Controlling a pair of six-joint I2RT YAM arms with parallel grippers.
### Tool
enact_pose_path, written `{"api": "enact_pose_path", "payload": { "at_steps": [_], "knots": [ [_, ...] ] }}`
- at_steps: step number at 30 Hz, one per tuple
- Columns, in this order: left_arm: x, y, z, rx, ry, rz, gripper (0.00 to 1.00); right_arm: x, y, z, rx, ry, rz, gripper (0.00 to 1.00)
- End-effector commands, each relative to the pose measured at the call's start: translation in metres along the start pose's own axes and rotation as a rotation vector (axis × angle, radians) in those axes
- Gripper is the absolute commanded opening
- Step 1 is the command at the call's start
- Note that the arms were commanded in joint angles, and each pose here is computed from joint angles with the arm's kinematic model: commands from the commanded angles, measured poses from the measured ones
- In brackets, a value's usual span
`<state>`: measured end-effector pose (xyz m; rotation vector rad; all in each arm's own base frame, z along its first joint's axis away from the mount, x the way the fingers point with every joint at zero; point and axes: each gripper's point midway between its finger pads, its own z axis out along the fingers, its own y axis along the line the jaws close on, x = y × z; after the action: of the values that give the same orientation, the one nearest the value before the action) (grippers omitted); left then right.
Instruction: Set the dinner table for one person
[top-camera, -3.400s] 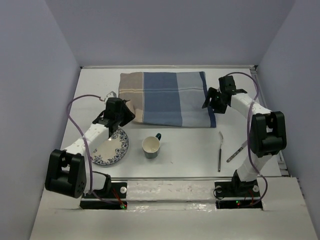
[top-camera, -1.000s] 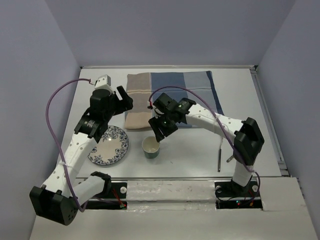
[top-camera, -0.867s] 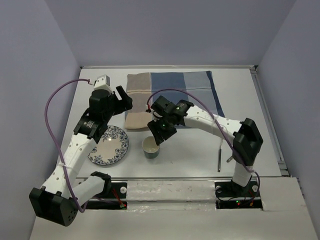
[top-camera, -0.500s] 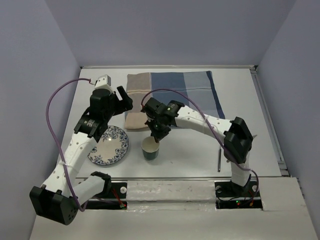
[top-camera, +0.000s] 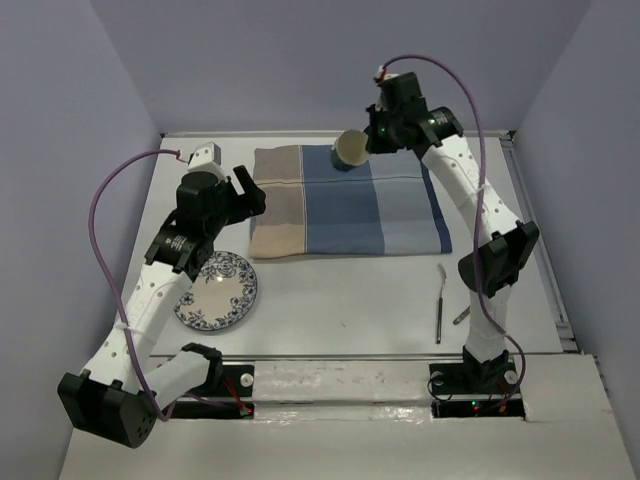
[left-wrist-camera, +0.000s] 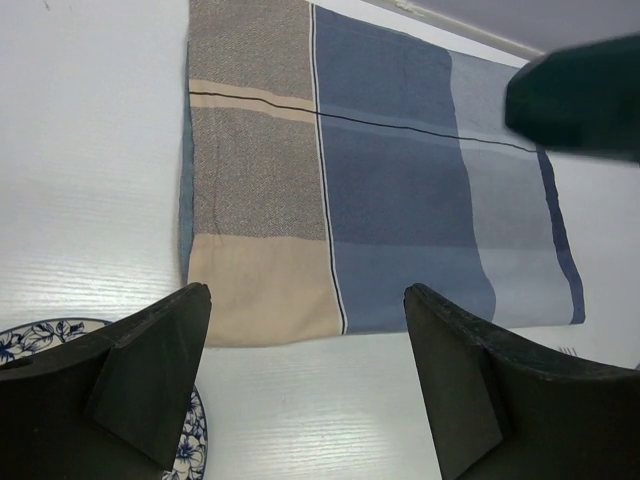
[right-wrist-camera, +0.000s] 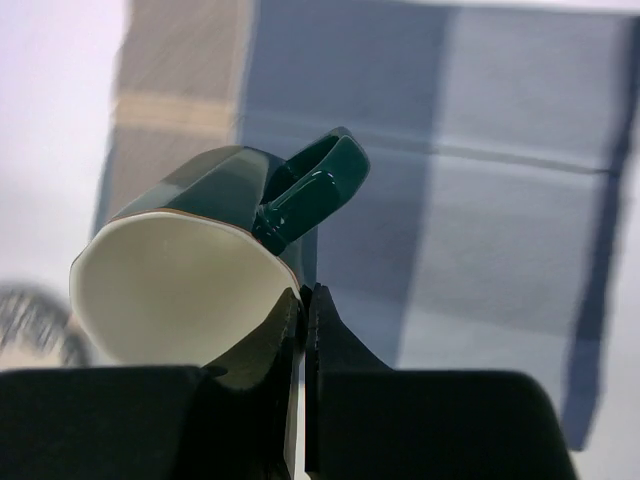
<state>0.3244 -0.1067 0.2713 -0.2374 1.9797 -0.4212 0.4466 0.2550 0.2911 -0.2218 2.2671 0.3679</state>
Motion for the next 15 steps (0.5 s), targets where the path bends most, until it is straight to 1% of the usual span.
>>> {"api": "enact_pose_path", "payload": {
  "at_steps": [1,2,3,5,7,8,10,11,13,15],
  "knots": [
    [-0.011,-0.008,-0.008,0.038,-0.037,0.010,0.89,-0.073,-0.089,0.014,0.171,-0.198,0.102,0.00],
    [-0.012,-0.007,-0.009,0.034,-0.038,0.011,0.89,-0.079,-0.104,0.018,0.193,-0.212,0.128,0.00],
    [-0.013,-0.008,-0.009,0.033,-0.040,0.013,0.90,-0.088,-0.133,0.021,0.224,-0.238,0.195,0.00],
    [-0.013,-0.007,-0.010,0.026,-0.044,0.012,0.90,-0.090,-0.159,0.037,0.261,-0.253,0.254,0.00],
    [-0.010,-0.006,-0.009,0.024,-0.036,0.011,0.90,-0.096,-0.189,0.043,0.317,-0.291,0.316,0.00],
    [-0.010,-0.007,-0.009,0.027,-0.035,0.008,0.90,-0.089,-0.199,0.057,0.331,-0.276,0.332,0.00],
    [-0.012,-0.009,-0.007,0.029,-0.034,0.009,0.89,-0.086,-0.217,0.067,0.351,-0.278,0.376,0.00],
    [-0.013,-0.010,-0.007,0.030,-0.035,0.010,0.90,-0.081,-0.220,0.079,0.359,-0.267,0.381,0.00],
    [-0.015,-0.011,-0.005,0.028,-0.035,0.014,0.90,-0.076,-0.243,0.084,0.386,-0.262,0.416,0.00],
    [-0.016,-0.011,-0.003,0.024,-0.037,0.012,0.90,-0.069,-0.247,0.093,0.380,-0.244,0.441,0.00]
  ]
}}
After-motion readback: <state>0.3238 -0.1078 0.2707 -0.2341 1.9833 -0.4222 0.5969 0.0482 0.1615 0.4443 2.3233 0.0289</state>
